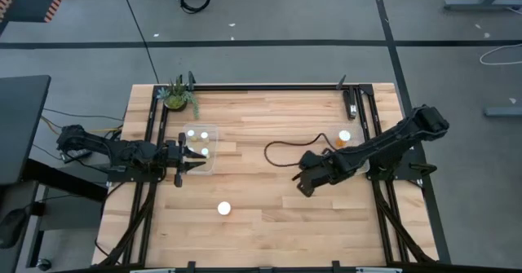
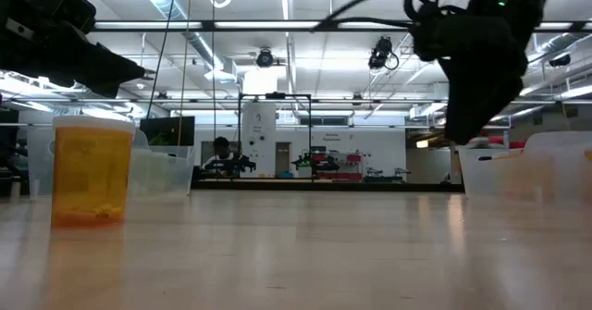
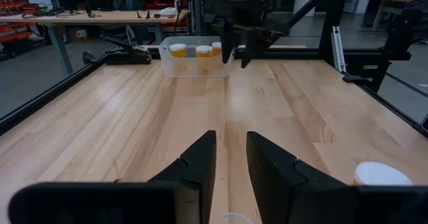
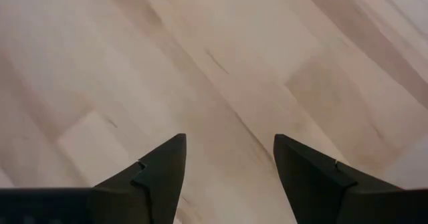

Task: Pick and place medicine bottles into bin by pill shape (circle, oval)
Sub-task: Put the big orange pill bottle into the right transparent bin

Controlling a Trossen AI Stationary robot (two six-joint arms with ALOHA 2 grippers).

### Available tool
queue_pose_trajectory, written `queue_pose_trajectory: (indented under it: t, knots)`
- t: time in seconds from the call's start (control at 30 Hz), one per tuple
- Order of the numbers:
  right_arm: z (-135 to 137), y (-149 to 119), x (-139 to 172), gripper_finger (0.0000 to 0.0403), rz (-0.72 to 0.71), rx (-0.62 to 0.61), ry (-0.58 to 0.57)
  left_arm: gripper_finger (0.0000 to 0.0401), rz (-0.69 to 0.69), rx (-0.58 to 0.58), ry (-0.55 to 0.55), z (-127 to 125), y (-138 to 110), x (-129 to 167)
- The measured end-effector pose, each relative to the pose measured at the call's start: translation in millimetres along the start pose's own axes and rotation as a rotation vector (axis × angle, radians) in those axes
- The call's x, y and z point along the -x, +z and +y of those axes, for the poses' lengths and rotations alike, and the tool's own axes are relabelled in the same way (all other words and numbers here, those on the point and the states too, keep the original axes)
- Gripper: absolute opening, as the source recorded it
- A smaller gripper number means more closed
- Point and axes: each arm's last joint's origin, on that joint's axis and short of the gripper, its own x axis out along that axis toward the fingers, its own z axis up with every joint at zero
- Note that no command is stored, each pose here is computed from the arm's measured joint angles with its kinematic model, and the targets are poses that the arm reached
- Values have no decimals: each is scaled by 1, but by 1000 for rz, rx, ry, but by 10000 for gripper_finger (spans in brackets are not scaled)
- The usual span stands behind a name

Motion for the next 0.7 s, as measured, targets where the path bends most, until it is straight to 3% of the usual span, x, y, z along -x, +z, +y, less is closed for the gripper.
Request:
queue_pose_trajectory:
  t: [0.37,0.7]
  knots:
    - [71,41,-6,232,-42,209,53,89,0,0,0,0,0,0]
    - [114,61,-24,232,-35,337,92,94,0,1,0,0,0,0]
